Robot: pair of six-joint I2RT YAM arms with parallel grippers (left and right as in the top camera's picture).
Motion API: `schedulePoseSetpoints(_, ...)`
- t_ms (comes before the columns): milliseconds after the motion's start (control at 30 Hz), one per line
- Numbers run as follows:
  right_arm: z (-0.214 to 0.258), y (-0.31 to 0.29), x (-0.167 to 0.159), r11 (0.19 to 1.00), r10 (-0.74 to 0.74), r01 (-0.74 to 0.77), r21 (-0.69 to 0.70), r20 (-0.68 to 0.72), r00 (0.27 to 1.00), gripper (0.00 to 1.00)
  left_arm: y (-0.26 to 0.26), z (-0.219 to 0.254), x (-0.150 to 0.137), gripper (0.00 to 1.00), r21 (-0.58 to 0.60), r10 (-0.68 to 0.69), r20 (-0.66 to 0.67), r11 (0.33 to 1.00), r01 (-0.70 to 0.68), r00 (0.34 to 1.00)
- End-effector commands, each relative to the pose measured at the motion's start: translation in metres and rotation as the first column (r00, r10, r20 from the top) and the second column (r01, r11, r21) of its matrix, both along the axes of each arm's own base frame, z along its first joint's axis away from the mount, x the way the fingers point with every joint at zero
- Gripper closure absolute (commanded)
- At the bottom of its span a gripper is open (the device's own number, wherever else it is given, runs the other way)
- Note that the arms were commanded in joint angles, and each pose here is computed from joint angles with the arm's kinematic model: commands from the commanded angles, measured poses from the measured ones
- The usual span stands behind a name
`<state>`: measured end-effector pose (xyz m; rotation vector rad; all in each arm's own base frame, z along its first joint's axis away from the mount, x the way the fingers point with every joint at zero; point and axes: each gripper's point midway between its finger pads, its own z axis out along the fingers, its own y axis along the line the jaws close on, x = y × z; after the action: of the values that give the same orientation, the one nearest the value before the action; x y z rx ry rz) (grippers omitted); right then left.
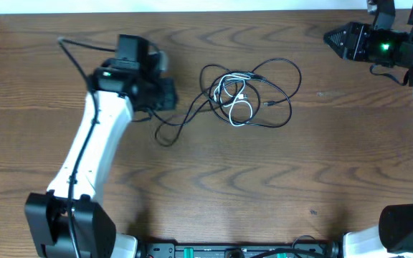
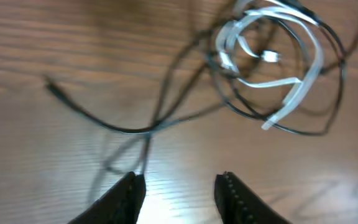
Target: Untangle cables
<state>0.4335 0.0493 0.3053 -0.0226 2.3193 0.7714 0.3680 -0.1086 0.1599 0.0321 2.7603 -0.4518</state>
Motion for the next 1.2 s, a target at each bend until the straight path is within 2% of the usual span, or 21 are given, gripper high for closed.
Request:
schedulePoseSetpoints(0,-0.009,-0.004,0.001,0.999,-0.015,0.014,-0.047,-0.019,1.000,0.55,-0.024,-0.009,0.002,0.53,0.011,-0.072,0.005,0.997,0.071,0.997)
schedulePoseSetpoints(167,-0.017,-0.008,-0.005,0.996,-0.018,0.013,-0.084,-0.050,0.999,0.53,-0.051,-0.018,0.016,0.50,-0.007,-0.101,0.042,0.995,0.101,0.994)
schedulePoseSetpoints(367,-0.020,-0.006,-0.006,0.994,-0.015,0.009,-0.105,-0.057,0.998,0.52,-0.082,-0.046,0.019,0.49,-0.013,-0.141,0.013,0.990,0.142,0.990)
schedulePoseSetpoints(633,-0.027,0.000,-0.009,0.990,-0.005,-0.006,-0.137,-0.077,0.997,0.49,-0.146,-0.080,0.032,0.32,-0.030,-0.256,0.088,0.965,0.259,0.963)
schedulePoseSetpoints(933,-0.033,0.007,-0.010,0.989,0.008,-0.022,-0.149,-0.095,0.995,0.48,-0.159,-0.112,0.022,0.31,0.008,-0.290,0.034,0.957,0.289,0.957)
schedulePoseSetpoints(967,-0.033,0.009,-0.010,0.989,0.012,-0.026,-0.149,-0.096,0.995,0.48,-0.157,-0.117,0.021,0.37,0.017,-0.287,0.024,0.958,0.287,0.958)
schedulePoseSetpoints(1000,-0.034,0.010,-0.010,0.988,0.015,-0.029,-0.149,-0.097,0.995,0.48,-0.157,-0.118,0.021,0.47,0.017,-0.288,0.019,0.958,0.288,0.957)
schedulePoseSetpoints(1033,-0.034,0.013,-0.011,0.988,0.020,-0.035,-0.149,-0.096,0.995,0.47,-0.157,-0.118,0.020,0.71,0.017,-0.288,0.018,0.958,0.287,0.958)
schedulePoseSetpoints(1067,-0.034,0.014,-0.011,0.988,0.024,-0.038,-0.150,-0.096,0.995,0.47,-0.157,-0.114,0.020,0.85,0.016,-0.288,0.022,0.958,0.287,0.958)
schedulePoseSetpoints(1100,-0.033,0.016,-0.011,0.988,0.028,-0.043,-0.150,-0.096,0.995,0.47,-0.157,-0.106,0.021,0.93,0.013,-0.287,0.037,0.958,0.287,0.957)
schedulePoseSetpoints(1167,-0.034,0.018,-0.011,0.986,0.029,-0.044,-0.158,-0.097,0.995,0.47,-0.158,-0.072,0.023,0.92,-0.002,-0.285,0.099,0.958,0.287,0.953)
